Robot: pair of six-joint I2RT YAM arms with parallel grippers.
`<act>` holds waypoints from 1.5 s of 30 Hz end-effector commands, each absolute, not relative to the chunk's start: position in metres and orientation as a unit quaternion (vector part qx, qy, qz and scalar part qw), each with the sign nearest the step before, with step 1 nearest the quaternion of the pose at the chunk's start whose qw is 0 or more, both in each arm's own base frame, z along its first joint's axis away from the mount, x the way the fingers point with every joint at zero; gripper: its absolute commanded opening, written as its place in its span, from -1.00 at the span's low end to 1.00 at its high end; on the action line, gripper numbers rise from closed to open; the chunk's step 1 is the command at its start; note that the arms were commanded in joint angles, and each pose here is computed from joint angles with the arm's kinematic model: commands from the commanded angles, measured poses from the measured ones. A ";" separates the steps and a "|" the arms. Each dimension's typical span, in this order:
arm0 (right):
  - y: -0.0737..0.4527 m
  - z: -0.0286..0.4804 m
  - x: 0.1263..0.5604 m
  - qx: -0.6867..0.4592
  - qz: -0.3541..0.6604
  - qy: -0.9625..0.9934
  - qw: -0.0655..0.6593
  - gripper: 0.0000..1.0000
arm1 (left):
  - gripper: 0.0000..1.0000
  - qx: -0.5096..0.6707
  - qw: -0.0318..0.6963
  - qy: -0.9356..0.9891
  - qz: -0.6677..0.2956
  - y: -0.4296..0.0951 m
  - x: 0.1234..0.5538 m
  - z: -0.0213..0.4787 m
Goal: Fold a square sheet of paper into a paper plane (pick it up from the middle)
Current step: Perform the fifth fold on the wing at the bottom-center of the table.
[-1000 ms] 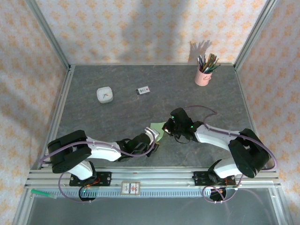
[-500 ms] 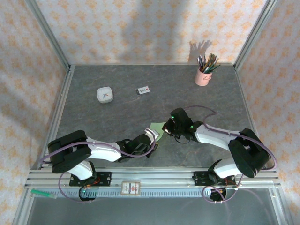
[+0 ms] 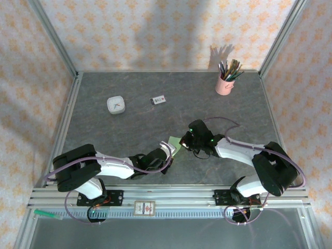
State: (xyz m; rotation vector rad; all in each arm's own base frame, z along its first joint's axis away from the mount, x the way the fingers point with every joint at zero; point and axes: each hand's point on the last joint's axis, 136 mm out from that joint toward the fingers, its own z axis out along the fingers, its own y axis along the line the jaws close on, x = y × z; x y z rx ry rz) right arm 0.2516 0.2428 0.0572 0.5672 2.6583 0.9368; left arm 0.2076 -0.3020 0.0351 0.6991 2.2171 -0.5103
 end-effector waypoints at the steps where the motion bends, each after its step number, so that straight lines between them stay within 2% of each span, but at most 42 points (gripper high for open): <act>1: 0.240 0.051 0.250 0.199 0.314 0.919 0.132 -1.00 | -0.88 0.260 0.377 0.858 -0.232 -0.310 0.205 0.046; 5: 0.238 0.055 0.253 0.195 0.310 0.920 0.141 -0.96 | -0.99 0.247 0.372 0.859 -0.251 -0.310 0.204 0.046; 10: 0.237 0.063 0.257 0.183 0.311 0.920 0.154 -0.65 | -1.00 0.225 0.359 0.860 -0.284 -0.309 0.202 0.044; 16: 0.227 0.083 0.264 0.157 0.295 0.920 0.204 -0.39 | -1.00 0.176 0.351 0.850 -0.352 -0.304 0.200 0.052; 26: 0.220 0.109 0.274 0.113 0.282 0.916 0.262 -0.35 | -1.00 0.138 0.330 0.816 -0.454 -0.305 0.190 0.070; 45: 0.238 0.118 0.264 0.028 0.318 0.909 0.268 -0.46 | -1.00 0.038 0.253 0.830 -0.496 -0.297 0.186 0.041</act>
